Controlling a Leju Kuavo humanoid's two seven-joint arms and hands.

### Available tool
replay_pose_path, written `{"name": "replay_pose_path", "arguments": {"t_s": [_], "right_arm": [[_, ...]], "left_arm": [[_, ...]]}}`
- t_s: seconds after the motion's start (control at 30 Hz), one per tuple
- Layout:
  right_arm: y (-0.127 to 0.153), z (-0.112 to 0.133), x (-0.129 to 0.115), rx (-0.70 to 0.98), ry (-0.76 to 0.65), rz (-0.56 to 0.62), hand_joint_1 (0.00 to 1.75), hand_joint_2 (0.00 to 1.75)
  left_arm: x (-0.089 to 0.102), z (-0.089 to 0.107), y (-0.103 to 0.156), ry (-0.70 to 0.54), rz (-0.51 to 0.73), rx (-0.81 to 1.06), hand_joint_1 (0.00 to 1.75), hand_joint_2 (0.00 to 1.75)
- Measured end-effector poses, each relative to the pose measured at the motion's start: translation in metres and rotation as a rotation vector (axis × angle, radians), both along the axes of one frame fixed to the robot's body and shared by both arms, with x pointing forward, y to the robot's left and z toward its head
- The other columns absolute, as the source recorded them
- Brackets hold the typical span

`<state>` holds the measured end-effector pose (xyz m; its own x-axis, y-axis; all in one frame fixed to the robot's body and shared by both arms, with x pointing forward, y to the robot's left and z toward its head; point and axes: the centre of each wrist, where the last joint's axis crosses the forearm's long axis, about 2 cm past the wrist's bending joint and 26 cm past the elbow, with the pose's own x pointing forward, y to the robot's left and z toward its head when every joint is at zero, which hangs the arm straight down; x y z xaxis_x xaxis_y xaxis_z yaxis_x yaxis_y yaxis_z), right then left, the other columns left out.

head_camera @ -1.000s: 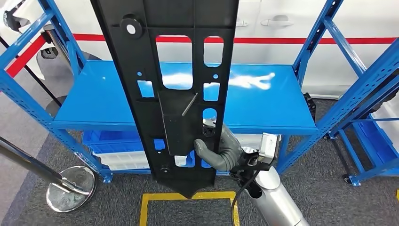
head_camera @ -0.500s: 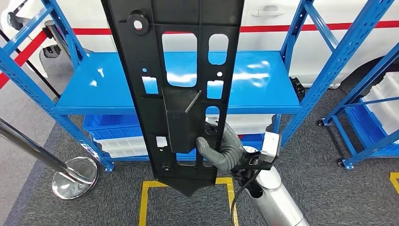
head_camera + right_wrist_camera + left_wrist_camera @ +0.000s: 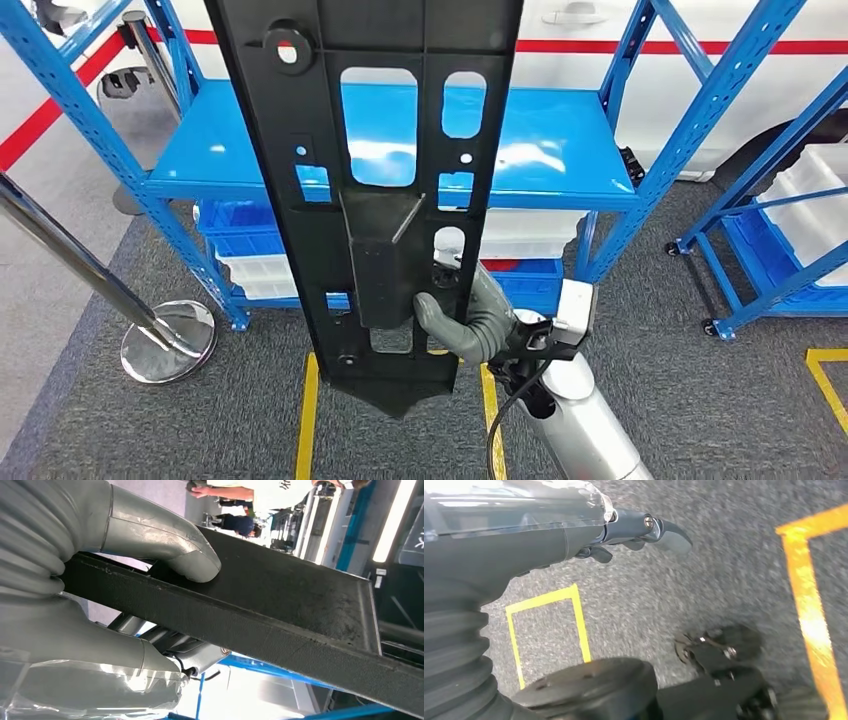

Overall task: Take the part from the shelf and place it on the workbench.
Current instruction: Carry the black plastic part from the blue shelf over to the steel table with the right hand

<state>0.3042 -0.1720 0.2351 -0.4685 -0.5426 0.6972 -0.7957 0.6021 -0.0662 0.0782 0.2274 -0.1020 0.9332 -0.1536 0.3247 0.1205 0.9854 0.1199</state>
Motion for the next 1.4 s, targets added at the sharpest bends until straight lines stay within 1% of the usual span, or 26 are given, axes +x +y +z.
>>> {"name": "replay_pose_path", "arguments": {"t_s": [0.47, 0.67, 0.9, 1.4], "right_arm": [[-0.0006, 0.0012, 0.0012, 0.005, 0.004, 0.014, 1.75, 1.75], [-0.0008, -0.0030, -0.0014, 0.004, 0.022, 0.018, 1.75, 1.75], [-0.0017, -0.0016, -0.0023, 0.011, 0.019, 0.025, 1.75, 1.75], [-0.0076, -0.0009, -0.0034, 0.014, 0.020, 0.006, 1.75, 1.75]], "left_arm": [[-0.0016, 0.0002, -0.0036, 0.006, 0.000, -0.008, 0.00, 1.75], [0.0011, 0.0005, -0.0026, -0.012, -0.003, -0.006, 0.00, 1.75], [-0.0029, -0.0001, -0.0028, -0.006, -0.011, 0.002, 0.00, 1.75], [-0.0012, 0.0003, -0.0035, -0.010, -0.024, 0.009, 0.00, 1.75]]}}
